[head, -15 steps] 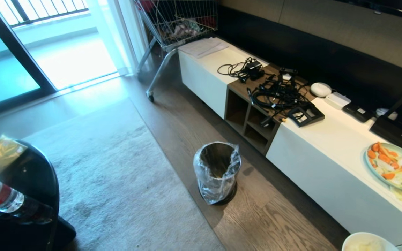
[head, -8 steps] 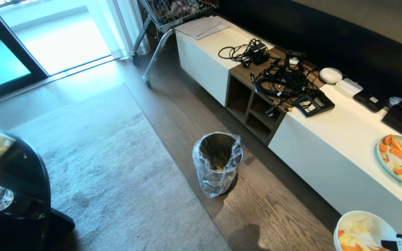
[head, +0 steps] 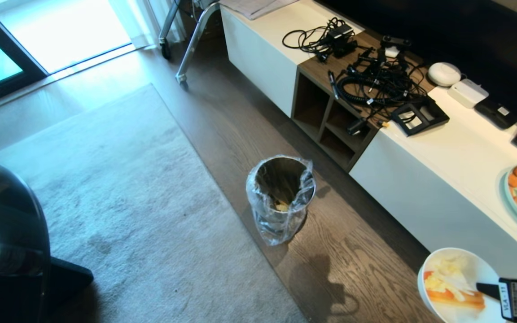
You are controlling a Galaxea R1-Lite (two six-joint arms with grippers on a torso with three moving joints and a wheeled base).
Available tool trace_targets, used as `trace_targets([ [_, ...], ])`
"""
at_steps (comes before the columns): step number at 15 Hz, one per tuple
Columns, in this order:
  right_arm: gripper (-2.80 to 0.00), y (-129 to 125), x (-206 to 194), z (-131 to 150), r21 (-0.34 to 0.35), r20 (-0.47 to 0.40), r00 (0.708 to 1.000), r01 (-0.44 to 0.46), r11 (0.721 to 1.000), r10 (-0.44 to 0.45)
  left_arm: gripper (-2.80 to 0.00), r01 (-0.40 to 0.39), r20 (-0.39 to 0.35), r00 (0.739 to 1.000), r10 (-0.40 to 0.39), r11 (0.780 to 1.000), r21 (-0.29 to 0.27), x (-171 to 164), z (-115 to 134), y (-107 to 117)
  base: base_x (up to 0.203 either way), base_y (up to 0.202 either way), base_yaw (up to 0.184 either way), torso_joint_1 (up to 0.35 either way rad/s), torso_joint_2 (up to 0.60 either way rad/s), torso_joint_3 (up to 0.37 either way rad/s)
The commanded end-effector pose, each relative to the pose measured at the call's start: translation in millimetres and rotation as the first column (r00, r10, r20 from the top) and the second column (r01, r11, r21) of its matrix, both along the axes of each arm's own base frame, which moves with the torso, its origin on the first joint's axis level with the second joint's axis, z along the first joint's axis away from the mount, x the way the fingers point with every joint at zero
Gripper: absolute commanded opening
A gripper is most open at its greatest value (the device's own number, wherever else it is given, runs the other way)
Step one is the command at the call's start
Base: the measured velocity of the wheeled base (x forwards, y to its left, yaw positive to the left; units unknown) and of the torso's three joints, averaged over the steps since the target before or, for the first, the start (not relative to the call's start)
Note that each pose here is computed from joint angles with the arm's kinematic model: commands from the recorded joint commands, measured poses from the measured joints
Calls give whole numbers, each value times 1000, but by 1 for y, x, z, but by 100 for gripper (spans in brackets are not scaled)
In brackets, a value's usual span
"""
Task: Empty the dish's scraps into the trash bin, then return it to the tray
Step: Move the bowl over the trash can
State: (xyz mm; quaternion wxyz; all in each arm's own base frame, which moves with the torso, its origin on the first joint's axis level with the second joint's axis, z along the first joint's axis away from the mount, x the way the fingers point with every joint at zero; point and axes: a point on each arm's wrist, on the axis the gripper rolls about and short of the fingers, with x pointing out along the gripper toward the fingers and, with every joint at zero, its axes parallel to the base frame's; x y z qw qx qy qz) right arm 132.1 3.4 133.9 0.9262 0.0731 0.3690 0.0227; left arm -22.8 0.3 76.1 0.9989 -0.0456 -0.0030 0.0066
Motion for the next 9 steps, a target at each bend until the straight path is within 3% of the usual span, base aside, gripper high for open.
trace_targets([
  [1,-280,2,9,6,1,22,1000,-17,1000,17,-280,0,1,1000,0,1000,-1,0,0,0,0,0,0,1,2,-203],
  [9,-280,7,36,27,1,89,995,-41,999,40,-280,0,1,1000,0,1000,-1,0,0,0,0,0,0,2,4,-199],
])
